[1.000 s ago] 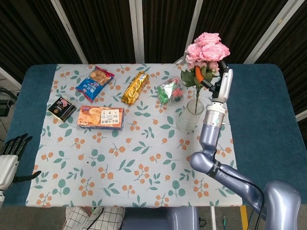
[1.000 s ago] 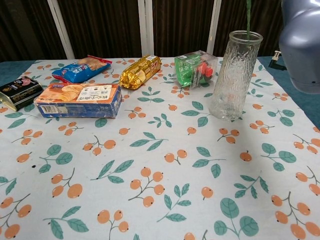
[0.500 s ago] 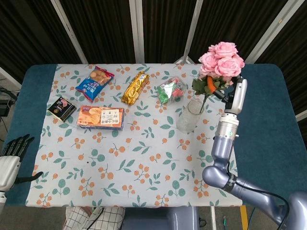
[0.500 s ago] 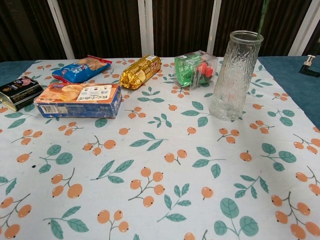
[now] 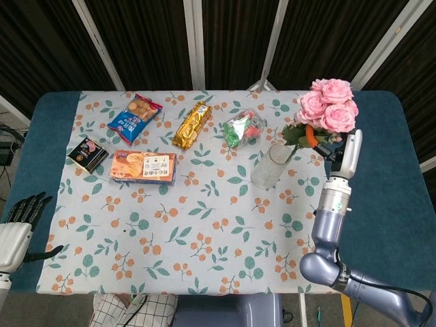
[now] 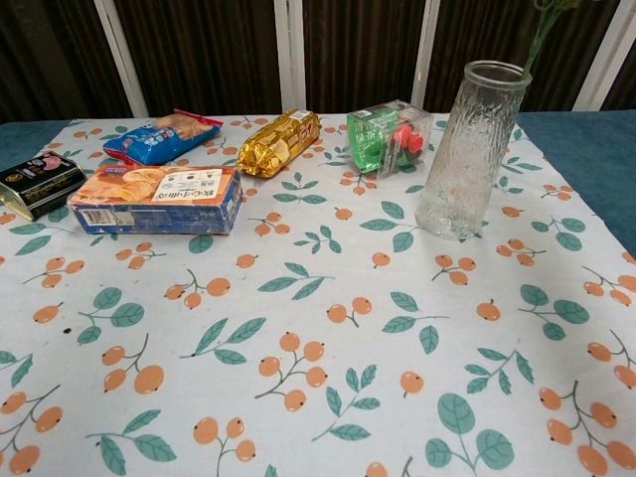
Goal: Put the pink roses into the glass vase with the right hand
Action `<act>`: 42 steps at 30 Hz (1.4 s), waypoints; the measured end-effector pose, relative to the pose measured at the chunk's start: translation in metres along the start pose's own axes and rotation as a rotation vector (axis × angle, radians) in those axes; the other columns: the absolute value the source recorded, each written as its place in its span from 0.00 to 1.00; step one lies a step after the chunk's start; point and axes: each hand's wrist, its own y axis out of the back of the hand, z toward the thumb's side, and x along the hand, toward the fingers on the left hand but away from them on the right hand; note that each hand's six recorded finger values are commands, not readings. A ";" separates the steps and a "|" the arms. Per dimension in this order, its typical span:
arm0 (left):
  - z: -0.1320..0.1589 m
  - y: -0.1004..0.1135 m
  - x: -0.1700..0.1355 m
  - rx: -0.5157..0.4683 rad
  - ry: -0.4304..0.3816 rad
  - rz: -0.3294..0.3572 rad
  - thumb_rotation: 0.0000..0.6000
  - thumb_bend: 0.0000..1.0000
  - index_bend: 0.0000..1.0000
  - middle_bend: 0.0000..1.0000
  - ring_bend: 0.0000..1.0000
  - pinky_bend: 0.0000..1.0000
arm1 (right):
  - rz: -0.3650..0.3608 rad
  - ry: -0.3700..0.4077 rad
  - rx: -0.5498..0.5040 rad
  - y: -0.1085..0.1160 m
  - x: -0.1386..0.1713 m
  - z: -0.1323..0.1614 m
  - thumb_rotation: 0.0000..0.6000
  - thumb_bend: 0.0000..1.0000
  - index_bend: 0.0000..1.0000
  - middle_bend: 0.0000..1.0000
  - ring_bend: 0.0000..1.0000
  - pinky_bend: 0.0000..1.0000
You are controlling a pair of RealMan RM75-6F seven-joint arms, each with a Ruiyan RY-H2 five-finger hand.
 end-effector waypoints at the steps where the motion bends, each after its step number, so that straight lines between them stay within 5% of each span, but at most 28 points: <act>1: 0.000 0.000 0.000 -0.001 -0.002 -0.001 1.00 0.00 0.00 0.00 0.00 0.00 | 0.003 -0.005 0.006 0.001 0.003 -0.002 1.00 0.31 0.46 0.49 0.47 0.33; 17: 0.002 -0.001 0.001 -0.008 -0.005 -0.008 1.00 0.00 0.00 0.00 0.00 0.00 | 0.059 -0.029 -0.002 -0.027 0.017 -0.009 1.00 0.31 0.46 0.49 0.47 0.33; 42: 0.001 -0.001 0.003 -0.026 0.000 -0.015 1.00 0.00 0.00 0.00 0.00 0.00 | 0.045 -0.088 -0.011 -0.052 0.017 -0.040 1.00 0.31 0.45 0.49 0.46 0.33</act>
